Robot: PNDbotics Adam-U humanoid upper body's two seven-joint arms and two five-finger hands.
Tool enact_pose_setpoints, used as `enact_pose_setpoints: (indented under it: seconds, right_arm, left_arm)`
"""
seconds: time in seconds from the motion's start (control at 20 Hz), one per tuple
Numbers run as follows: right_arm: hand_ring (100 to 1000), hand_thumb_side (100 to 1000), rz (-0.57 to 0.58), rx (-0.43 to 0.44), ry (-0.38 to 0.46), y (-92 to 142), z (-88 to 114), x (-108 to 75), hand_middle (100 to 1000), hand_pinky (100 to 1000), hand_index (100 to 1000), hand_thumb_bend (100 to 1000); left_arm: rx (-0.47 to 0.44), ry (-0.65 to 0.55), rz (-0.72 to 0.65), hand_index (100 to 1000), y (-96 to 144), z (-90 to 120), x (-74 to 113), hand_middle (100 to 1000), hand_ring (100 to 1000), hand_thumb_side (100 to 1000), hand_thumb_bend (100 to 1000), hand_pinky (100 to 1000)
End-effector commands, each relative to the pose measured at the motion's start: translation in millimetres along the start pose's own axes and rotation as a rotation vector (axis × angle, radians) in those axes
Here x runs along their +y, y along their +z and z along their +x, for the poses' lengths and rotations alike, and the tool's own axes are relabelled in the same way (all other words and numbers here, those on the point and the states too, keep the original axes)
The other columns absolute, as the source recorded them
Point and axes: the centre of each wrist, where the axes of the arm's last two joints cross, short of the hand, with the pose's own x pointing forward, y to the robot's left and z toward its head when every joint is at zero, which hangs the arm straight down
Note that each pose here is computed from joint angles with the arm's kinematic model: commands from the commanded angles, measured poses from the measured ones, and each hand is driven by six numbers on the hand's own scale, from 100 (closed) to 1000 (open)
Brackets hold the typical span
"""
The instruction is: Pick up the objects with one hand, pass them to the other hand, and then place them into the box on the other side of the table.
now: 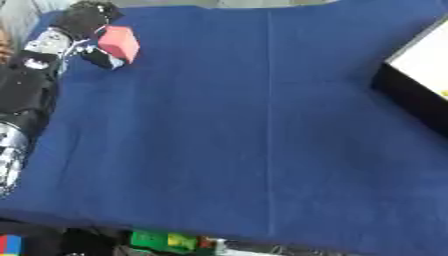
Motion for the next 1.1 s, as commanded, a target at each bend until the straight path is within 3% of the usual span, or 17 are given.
enact_pose_setpoints:
  seconds: [0.05, 0.35, 0.75, 1.1]
  right_arm:
    - [804, 100, -0.036, -0.001, 0.005, -3.7, -2.0, -7.6, 814, 830, 852, 100]
    - [806, 100, -0.041, 0.006, -0.003, -2.7, -1.9, -7.1, 813, 829, 853, 100]
    - [806, 100, -0.048, 0.011, -0.014, -2.5, -1.5, -6.8, 812, 828, 852, 100]
    - [808, 100, -0.049, 0.019, -0.023, -1.2, -1.0, -6.1, 812, 827, 851, 100]
  left_arm:
    - [0.065, -0.018, 0.008, 901, 6.2, -24.5, 9.9, 820, 792, 437, 488, 802]
    - [0.083, -0.013, -0.017, 901, 8.2, -24.8, 5.9, 825, 794, 429, 472, 802]
    - [0.103, -0.005, 0.090, 916, 5.1, -21.5, 9.8, 834, 796, 389, 472, 807]
    - [0.104, -0.042, 0.083, 896, 5.7, -19.2, 6.0, 819, 783, 408, 481, 799]
